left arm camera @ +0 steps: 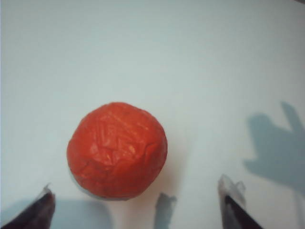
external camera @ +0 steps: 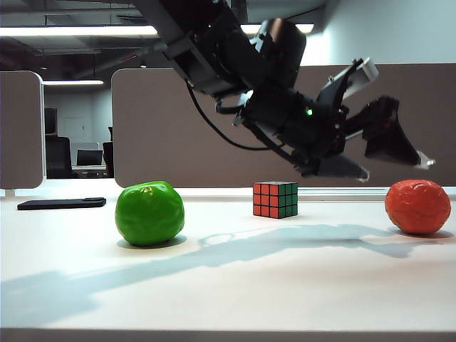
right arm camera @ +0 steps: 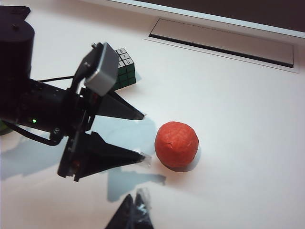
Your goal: Move all the fruits on the tabletop near the face of the Rubik's cube that has the color most similar to each fruit.
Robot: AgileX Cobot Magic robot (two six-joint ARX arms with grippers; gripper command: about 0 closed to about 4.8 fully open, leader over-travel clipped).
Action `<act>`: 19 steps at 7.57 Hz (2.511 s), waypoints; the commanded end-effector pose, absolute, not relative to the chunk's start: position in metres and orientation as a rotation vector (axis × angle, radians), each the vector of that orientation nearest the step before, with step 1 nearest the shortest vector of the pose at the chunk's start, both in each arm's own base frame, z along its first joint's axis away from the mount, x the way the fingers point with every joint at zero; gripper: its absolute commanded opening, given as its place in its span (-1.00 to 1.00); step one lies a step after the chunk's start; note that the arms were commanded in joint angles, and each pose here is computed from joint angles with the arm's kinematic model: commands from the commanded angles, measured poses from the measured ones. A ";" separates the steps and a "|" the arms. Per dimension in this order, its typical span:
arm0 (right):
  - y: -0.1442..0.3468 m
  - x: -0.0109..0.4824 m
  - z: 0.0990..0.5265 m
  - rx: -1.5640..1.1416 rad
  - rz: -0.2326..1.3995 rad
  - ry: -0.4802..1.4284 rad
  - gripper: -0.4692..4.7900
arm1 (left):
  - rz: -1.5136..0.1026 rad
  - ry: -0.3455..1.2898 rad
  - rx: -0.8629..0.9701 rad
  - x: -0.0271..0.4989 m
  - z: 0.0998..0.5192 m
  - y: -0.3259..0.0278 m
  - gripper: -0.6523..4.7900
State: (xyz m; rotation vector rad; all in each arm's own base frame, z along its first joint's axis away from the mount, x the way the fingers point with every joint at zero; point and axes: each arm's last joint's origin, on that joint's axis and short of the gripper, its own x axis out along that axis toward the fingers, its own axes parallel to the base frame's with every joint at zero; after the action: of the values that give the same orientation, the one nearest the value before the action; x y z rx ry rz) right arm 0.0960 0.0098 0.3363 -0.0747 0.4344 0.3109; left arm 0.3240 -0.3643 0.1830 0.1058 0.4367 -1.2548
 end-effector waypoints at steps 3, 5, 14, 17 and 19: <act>0.010 0.096 0.339 -0.076 0.311 0.409 -0.82 | -1.222 0.438 0.082 0.345 0.193 -0.393 1.00; 0.010 0.097 0.342 -0.080 0.310 0.381 -0.82 | -1.204 0.461 0.089 0.346 0.180 -0.396 1.00; 0.010 0.097 0.341 -0.079 0.311 0.388 -0.83 | -1.134 0.494 0.011 0.359 0.147 -0.422 1.00; 0.010 0.097 0.341 -0.079 0.311 0.388 -0.83 | -1.106 0.494 0.001 0.360 0.147 -0.421 1.00; 0.010 0.097 0.341 -0.079 0.311 0.388 -0.83 | -0.979 0.523 -0.026 0.366 0.146 -0.416 1.00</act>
State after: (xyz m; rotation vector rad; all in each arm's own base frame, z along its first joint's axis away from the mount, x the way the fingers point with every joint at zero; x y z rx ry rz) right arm 0.0972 0.0099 0.3388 -0.0784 0.4052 0.3100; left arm 0.3640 -0.4173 0.1423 -0.0126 0.5231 -0.9956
